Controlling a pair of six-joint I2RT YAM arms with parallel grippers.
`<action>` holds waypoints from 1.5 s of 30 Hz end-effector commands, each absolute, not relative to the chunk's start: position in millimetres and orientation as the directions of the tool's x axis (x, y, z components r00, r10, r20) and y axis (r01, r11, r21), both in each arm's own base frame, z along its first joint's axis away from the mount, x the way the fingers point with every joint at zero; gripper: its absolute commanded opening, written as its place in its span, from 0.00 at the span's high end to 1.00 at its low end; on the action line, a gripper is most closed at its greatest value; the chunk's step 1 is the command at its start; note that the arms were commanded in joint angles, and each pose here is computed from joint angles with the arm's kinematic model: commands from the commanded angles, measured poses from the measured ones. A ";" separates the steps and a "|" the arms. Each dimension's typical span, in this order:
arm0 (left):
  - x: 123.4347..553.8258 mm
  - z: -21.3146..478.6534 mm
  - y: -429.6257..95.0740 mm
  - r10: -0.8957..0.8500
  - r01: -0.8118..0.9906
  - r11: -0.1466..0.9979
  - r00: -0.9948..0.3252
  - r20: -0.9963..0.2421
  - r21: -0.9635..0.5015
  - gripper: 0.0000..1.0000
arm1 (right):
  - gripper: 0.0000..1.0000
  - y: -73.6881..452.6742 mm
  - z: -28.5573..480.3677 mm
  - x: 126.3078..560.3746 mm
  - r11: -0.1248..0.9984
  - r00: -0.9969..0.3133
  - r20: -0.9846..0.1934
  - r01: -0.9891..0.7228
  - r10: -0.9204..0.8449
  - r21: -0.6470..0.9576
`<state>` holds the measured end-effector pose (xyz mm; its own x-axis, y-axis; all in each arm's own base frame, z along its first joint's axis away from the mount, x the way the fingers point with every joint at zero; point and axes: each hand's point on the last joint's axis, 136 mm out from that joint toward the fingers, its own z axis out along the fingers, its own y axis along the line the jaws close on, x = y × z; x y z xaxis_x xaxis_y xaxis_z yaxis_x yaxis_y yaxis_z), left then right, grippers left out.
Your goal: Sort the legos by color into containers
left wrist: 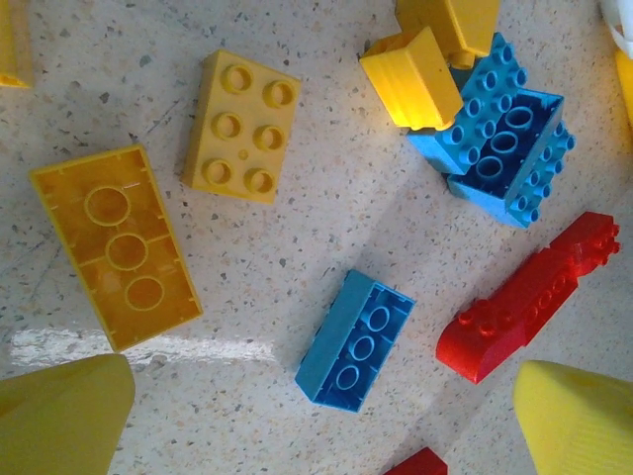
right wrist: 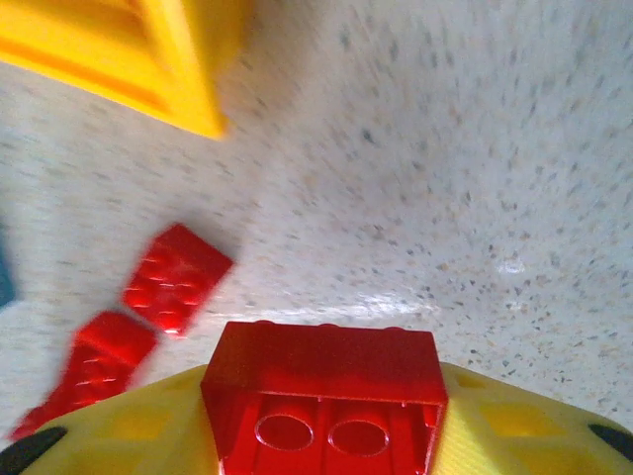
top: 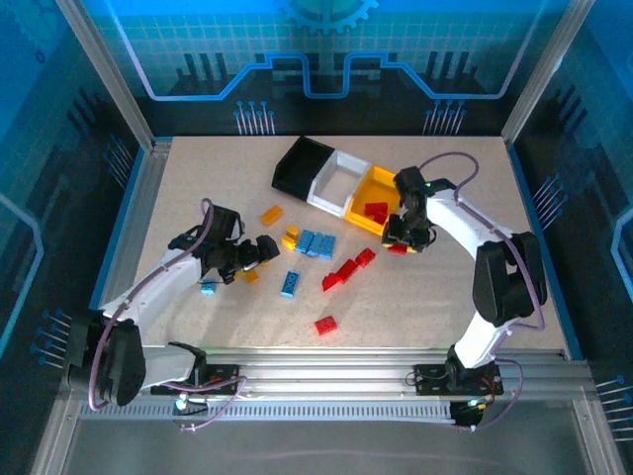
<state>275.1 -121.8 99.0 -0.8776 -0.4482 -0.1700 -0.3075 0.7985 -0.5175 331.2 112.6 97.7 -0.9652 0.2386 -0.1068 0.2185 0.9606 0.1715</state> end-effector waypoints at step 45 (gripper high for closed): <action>227.5 49.9 6.5 -0.625 -0.625 0.780 -0.775 -0.092 -0.041 0.01 | 0.31 161.9 135.5 393.9 0.941 -0.969 -0.135 0.157 0.205 0.299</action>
